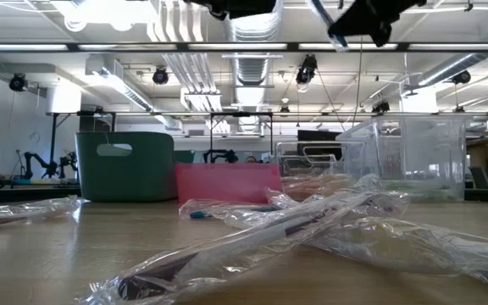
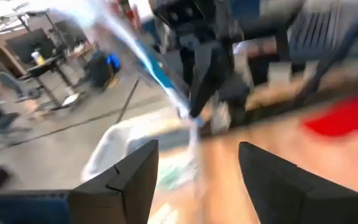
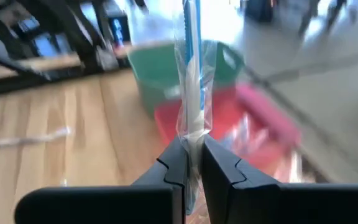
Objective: Pick & Place Toothbrushes
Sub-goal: Put the blue toothbrush into the red bin
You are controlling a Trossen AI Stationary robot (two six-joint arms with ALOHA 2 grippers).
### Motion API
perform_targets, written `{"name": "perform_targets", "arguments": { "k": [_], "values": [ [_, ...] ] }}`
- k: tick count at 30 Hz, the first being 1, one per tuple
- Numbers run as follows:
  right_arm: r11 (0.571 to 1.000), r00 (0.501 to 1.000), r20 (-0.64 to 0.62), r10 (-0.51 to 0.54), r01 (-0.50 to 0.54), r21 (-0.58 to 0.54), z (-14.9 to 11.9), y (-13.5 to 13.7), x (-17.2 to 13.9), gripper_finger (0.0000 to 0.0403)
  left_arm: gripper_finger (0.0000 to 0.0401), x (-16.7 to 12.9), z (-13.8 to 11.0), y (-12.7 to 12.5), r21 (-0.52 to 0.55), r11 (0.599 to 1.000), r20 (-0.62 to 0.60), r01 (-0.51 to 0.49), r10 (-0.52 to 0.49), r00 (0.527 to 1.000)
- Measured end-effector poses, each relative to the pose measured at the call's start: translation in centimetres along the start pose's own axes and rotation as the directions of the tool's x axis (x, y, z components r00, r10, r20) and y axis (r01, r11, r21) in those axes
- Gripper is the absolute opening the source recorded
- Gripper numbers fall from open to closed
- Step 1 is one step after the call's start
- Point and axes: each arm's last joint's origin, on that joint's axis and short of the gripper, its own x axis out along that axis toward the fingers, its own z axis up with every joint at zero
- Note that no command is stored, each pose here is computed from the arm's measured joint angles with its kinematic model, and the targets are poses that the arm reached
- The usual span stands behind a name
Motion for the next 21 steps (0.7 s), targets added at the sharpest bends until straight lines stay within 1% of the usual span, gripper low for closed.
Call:
{"name": "perform_targets", "arguments": {
  "k": [2, 3, 4, 6, 7, 9, 10, 12, 13, 15, 19, 21],
  "values": [
    [0.999, 0.997, -0.076, -0.015, 0.018, 0.040, -0.3, -0.3, -0.3, 0.0018, 0.0228, 0.0, 0.6, 0.0, 0.108, 0.994, -0.081, -0.011, 0.020, 0.997],
    [0.998, 0.992, -0.120, -0.026, 0.032, 0.054, -0.6, -0.4, -0.4, 0.0018, 0.0229, 0.0, 1.0, 0.0, 0.171, 0.985, -0.111, -0.019, 0.038, 0.993],
    [0.997, 0.987, -0.157, -0.028, 0.040, 0.072, -0.7, -0.4, -0.4, 0.0018, 0.0229, 0.0, 1.4, -0.1, 0.234, 0.972, -0.145, -0.023, 0.058, 0.988],
    [0.994, 0.976, -0.218, -0.010, 0.033, 0.106, -0.7, -0.3, -0.4, 0.0018, 0.0229, 0.3, 2.0, -0.4, 0.367, 0.930, -0.208, -0.025, 0.109, 0.972],
    [0.993, 0.968, -0.249, 0.012, 0.018, 0.121, -0.8, -0.2, -0.3, 0.0018, 0.0229, 0.5, 2.4, -0.5, 0.433, 0.901, -0.225, -0.035, 0.146, 0.963],
    [0.986, 0.953, -0.292, 0.083, -0.037, 0.161, -0.6, 0.1, 0.0, 0.0019, 0.0229, 1.0, 2.7, -0.9, 0.560, 0.828, -0.279, -0.030, 0.223, 0.934],
    [0.982, 0.945, -0.307, 0.115, -0.061, 0.181, -0.5, 0.3, 0.1, 0.0019, 0.0229, 1.3, 2.8, -1.1, 0.615, 0.788, -0.294, -0.032, 0.267, 0.918],
    [0.976, 0.931, -0.333, 0.146, -0.081, 0.200, -0.3, 0.5, 0.4, 0.0019, 0.0229, 2.0, 2.7, -1.5, 0.702, 0.712, -0.320, -0.013, 0.332, 0.888],
    [0.974, 0.926, -0.341, 0.161, -0.094, 0.206, 0.0, 0.6, 0.6, 0.0019, 0.0229, 2.3, 2.6, -1.8, 0.735, 0.678, -0.334, 0.007, 0.353, 0.874],
    [0.975, 0.915, -0.369, 0.160, -0.089, 0.202, 0.2, 0.8, 0.9, 0.0019, 0.0230, 3.0, 2.2, -2.3, 0.782, 0.622, -0.350, 0.045, 0.377, 0.857],
    [0.980, 0.900, -0.409, 0.149, -0.079, 0.183, 0.9, 1.1, 1.6, 0.0020, 0.0230, 4.4, 1.0, -3.5, 0.844, 0.517, -0.391, 0.143, 0.411, 0.824],
    [0.982, 0.894, -0.424, 0.145, -0.077, 0.173, 1.1, 1.2, 1.9, 0.0020, 0.0230, 5.1, 0.4, -4.2, 0.870, 0.458, -0.403, 0.181, 0.450, 0.797]
  ]
}}
